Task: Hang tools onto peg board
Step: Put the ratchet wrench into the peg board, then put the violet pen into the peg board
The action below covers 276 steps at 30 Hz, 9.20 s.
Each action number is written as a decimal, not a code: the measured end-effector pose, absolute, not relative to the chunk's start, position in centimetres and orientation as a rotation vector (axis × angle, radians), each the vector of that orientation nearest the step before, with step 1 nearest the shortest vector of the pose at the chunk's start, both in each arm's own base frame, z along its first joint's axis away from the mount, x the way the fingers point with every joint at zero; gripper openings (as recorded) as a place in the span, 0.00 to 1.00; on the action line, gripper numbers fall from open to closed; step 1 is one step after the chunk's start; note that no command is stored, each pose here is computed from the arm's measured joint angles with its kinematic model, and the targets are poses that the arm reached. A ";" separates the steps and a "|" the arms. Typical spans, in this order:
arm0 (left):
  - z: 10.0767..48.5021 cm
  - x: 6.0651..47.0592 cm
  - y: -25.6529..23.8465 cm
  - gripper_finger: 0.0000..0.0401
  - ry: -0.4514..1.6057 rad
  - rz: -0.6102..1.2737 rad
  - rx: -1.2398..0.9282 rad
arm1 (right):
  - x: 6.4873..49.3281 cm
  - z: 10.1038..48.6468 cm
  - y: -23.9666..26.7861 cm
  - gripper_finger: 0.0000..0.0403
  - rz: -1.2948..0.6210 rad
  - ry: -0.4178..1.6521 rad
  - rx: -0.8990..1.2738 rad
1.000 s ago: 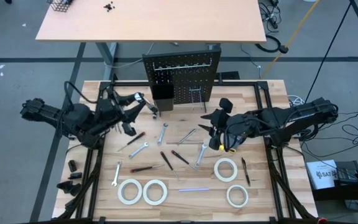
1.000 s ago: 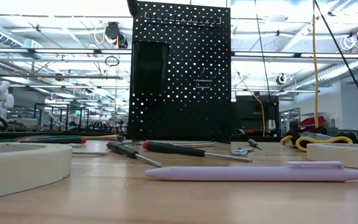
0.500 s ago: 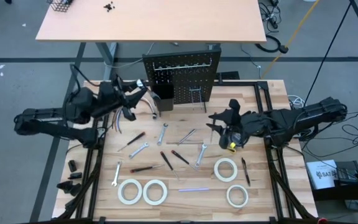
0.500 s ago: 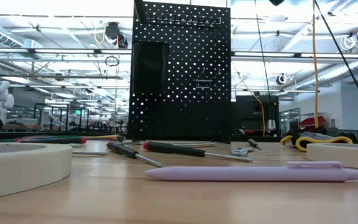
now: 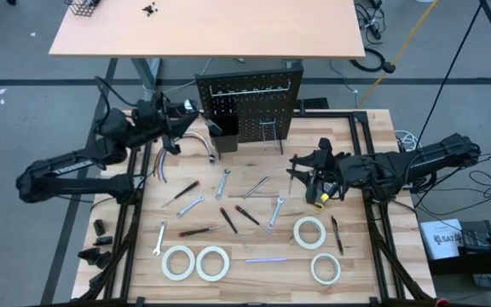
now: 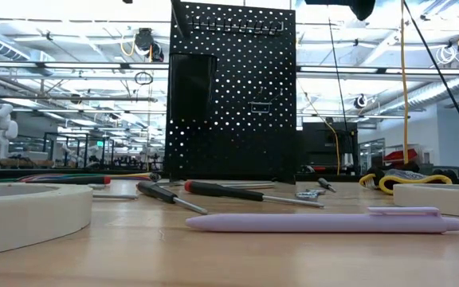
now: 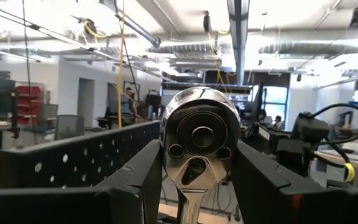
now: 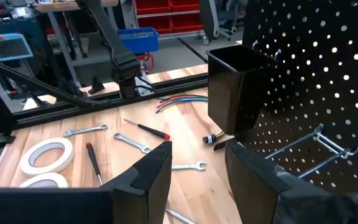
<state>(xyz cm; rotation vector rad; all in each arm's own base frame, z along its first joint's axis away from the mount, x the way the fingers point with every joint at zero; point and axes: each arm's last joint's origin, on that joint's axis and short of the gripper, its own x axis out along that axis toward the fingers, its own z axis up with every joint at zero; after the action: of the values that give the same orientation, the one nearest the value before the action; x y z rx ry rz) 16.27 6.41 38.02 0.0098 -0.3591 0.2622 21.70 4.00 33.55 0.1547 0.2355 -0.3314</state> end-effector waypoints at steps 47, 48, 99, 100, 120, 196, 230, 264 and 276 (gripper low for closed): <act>32.7 16.5 10.7 0.36 -0.247 0.330 -0.080 | 21.7 33.5 4.0 0.36 -0.332 0.237 0.153; 32.7 16.5 10.7 0.36 -0.247 0.330 -0.076 | 21.7 33.5 4.0 0.36 -0.332 0.237 0.153; 30.5 17.5 11.8 0.63 -0.076 0.415 -0.142 | 21.7 33.6 4.0 0.36 -0.335 0.232 0.181; 30.8 17.2 11.6 0.63 -0.084 0.414 -0.114 | 21.7 33.6 4.0 0.36 -0.335 0.231 0.181; 33.7 10.4 6.4 0.64 -0.184 0.248 -0.251 | 22.1 36.1 4.1 0.36 -0.295 -0.017 0.239; 23.5 18.6 -7.8 0.64 0.701 -0.116 -0.293 | 29.0 13.3 20.6 0.27 0.146 0.848 0.064; 25.3 19.3 -8.1 0.64 0.509 -0.182 -0.306 | 29.7 15.7 21.1 0.01 0.074 0.783 0.231; 23.1 27.0 -5.9 0.64 0.504 -0.414 -1.143 | 36.1 28.5 12.8 0.01 0.134 0.512 -0.584; 22.8 27.3 -4.8 0.61 0.506 -0.392 -1.135 | 36.2 28.3 12.8 0.01 0.165 0.516 -0.580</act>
<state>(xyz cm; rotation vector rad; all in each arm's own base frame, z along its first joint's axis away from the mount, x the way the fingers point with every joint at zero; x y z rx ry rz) 27.30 -4.76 22.80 -1.1350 0.5060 -0.3920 36.21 12.85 28.30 -0.5802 0.5158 0.1646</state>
